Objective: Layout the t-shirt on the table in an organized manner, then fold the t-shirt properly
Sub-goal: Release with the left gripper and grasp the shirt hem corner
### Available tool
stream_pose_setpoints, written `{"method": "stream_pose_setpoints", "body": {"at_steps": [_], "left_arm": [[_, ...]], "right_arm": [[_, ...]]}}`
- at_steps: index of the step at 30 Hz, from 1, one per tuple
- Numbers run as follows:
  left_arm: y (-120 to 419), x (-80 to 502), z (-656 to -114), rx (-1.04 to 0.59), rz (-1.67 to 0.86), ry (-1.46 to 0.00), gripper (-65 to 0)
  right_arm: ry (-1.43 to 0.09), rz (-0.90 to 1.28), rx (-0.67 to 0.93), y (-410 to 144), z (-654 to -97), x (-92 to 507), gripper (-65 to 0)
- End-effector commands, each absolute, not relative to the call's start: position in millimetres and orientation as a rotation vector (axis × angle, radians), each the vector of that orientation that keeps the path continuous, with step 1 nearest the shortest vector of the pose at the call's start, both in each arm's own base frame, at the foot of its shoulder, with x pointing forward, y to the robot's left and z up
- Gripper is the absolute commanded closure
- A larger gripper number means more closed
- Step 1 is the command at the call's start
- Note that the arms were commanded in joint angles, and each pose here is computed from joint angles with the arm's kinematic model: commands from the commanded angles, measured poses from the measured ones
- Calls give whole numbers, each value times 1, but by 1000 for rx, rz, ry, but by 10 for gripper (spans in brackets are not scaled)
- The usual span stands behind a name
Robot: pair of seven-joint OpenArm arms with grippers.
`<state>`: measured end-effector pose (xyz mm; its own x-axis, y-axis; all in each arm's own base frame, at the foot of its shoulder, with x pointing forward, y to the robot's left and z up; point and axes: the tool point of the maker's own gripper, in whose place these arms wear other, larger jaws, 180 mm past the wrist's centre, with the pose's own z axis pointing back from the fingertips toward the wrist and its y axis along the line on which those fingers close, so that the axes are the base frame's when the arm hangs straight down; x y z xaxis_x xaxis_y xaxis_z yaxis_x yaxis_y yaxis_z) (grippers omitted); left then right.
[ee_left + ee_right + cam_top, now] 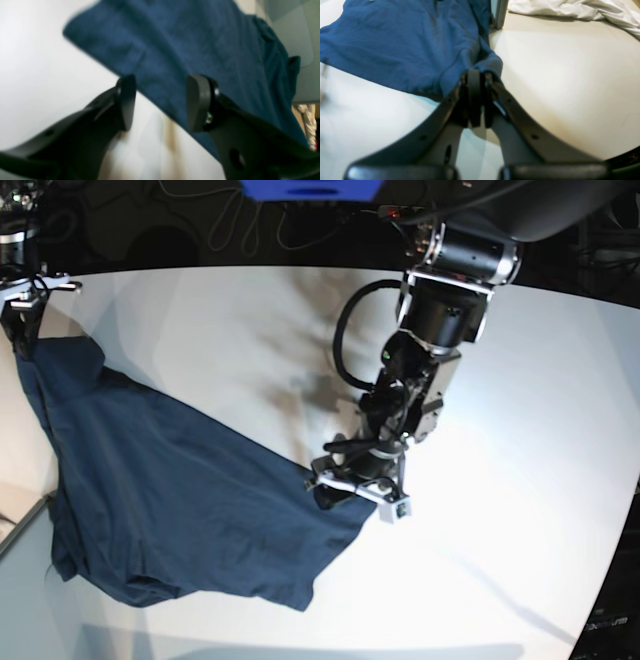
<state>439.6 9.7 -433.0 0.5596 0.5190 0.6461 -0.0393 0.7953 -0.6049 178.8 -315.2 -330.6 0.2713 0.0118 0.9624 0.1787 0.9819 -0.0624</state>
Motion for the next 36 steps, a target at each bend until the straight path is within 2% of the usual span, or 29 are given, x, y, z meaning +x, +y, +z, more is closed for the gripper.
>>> {"method": "stream_pose_setpoints", "body": {"at_steps": [1, 12, 17, 30, 34, 36], "left_arm": [[11, 453, -417, -592, 354, -976, -315], [53, 488, -416, -496, 400, -1008, -316], [55, 498, -416, -444, 377, -1036, -316], [53, 493, -424, -417, 337, -1030, -312], [58, 482, -441, -393, 346, -985, -311], [58, 481, -443, -391, 347, -980, -290]], "right_arm": [[-1351, -88, -163, -314, -315, 183, 0], [-1349, -89, -161, -314, -316, 184, 0], [-1350, -88, -162, -314, -315, 185, 0], [-1348, -86, -163, -314, -315, 184, 0], [-1347, -86, -161, -313, -316, 184, 0], [-1347, -86, -161, -313, -316, 184, 0]]}}
